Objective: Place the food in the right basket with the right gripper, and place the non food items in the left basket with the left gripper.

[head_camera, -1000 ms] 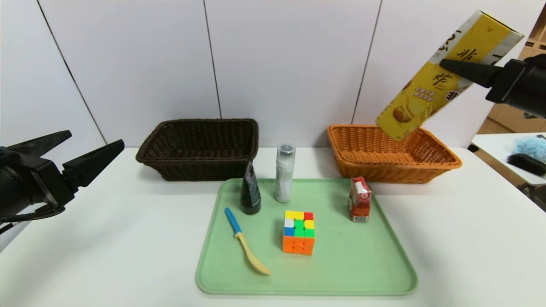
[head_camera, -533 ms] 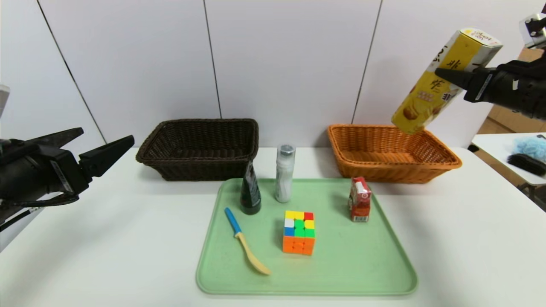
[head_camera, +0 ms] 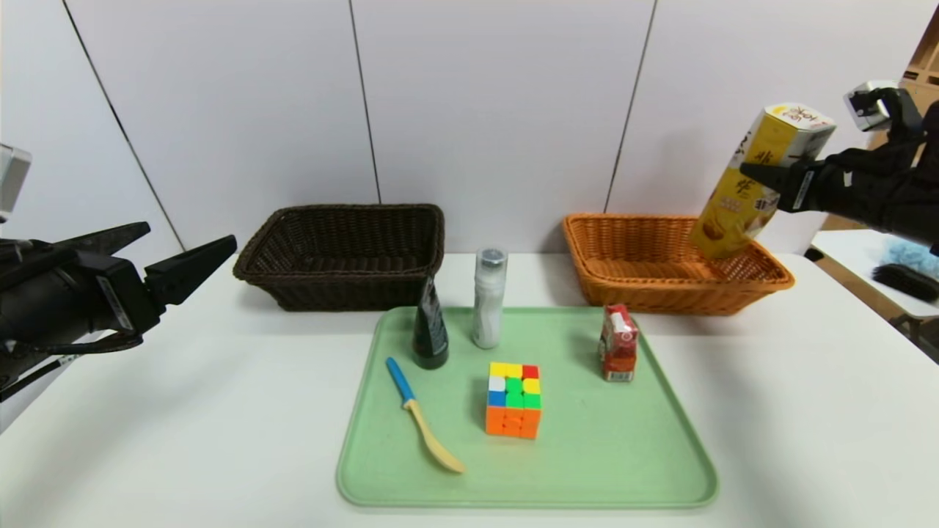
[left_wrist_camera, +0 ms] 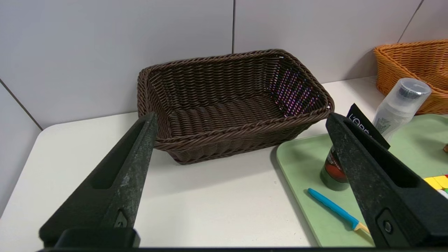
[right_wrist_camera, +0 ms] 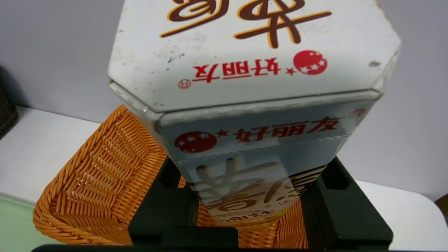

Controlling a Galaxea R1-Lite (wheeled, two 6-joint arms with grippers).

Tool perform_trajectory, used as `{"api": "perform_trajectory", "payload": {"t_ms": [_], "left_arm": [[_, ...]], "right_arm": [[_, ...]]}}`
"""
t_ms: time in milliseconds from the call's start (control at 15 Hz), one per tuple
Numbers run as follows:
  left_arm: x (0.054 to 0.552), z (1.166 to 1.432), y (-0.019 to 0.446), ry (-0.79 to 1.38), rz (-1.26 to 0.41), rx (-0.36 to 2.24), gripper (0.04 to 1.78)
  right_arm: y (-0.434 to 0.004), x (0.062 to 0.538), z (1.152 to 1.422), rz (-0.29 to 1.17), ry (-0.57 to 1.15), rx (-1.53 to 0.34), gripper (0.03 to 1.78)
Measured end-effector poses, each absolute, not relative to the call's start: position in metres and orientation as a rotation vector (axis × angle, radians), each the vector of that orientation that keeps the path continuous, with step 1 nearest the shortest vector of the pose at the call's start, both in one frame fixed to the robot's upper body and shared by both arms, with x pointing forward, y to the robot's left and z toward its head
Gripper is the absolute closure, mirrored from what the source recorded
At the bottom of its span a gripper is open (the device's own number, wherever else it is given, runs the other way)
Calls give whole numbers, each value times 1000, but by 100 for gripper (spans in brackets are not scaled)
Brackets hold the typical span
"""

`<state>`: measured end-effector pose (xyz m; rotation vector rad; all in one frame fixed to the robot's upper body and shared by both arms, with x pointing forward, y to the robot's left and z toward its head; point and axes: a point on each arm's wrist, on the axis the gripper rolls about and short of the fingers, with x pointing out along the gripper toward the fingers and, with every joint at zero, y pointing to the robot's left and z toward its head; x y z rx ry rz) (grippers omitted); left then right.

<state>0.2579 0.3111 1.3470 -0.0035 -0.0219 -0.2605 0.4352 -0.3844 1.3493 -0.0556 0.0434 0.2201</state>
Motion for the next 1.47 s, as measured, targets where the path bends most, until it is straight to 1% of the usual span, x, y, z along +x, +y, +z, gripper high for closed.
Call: {"api": "perform_trajectory", "payload": {"t_ms": [467, 1000, 1200, 1467], "left_arm": [[258, 1344, 311, -11, -260, -8, 13], [256, 1344, 311, -11, -260, -11, 13], [255, 1343, 311, -10, -260, -10, 13], [254, 1343, 312, -12, -260, -10, 13]], "right_arm": [[-386, 445, 1329, 196, 99, -46, 103], [-383, 448, 1324, 209, 112, -37, 103], [-385, 451, 1320, 164, 121, -41, 103], [-387, 461, 1319, 112, 55, -61, 103]]}}
